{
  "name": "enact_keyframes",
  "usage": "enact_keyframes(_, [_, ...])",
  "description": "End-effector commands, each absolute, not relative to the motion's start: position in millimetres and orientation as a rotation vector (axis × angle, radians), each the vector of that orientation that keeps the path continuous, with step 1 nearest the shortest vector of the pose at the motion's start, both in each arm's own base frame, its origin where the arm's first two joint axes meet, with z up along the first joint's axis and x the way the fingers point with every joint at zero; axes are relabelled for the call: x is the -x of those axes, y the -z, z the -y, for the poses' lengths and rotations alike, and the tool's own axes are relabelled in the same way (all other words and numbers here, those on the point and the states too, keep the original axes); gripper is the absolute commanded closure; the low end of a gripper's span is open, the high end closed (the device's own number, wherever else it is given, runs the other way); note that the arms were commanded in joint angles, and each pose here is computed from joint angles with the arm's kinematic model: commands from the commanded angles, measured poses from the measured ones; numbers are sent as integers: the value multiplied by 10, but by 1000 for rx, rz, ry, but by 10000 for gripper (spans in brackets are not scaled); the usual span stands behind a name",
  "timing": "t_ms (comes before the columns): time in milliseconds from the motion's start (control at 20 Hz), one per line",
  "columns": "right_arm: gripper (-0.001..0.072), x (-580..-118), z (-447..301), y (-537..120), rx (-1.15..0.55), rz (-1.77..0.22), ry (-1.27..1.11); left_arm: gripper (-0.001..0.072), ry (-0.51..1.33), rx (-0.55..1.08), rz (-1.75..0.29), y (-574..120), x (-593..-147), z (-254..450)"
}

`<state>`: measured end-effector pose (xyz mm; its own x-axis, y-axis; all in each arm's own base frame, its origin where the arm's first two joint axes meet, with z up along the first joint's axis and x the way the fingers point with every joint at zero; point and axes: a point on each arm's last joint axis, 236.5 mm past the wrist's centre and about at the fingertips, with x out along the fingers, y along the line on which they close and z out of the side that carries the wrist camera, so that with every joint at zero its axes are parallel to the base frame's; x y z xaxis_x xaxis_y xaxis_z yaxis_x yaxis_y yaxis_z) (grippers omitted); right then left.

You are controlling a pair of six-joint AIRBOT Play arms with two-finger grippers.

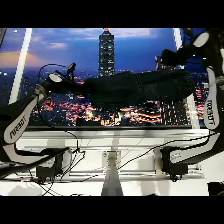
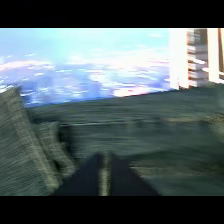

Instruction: Fold the clothes and pants, and hang the long-sleeved shirts on hangers.

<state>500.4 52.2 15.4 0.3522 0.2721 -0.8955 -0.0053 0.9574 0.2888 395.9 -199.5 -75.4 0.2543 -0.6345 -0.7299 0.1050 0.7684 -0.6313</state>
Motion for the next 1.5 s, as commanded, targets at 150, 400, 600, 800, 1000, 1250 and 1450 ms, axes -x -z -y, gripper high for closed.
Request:
enact_keyframes(150, [684,-4544,-2284,486,-187,-1341,-469,682,536,267,-1138,-204,-3992,1205])
enact_keyframes(400, [684,-3666,-4104,878,-164,-1347,-747,682,457,247,-894,-1320,-4028,669])
enact_keyframes(600, [684,-3398,-4872,598,-115,-1162,-871,682,456,229,-804,-1680,-3931,667])
enact_keyframes(800, [683,-3909,-4329,388,130,-1086,-798,682,567,343,-736,-1875,-4025,1092])
enact_keyframes(1000, [684,-4687,-2906,79,173,-1118,-542,682,683,389,-703,-1773,-4233,1919])
enact_keyframes(1250, [683,-5125,-1136,-362,-12,-1132,-251,681,867,423,-722,-1259,-3910,3802])
enact_keyframes(1450, [683,-5003,49,-361,-136,-1211,-55,135,765,408,-518,-1013,-3826,4595])
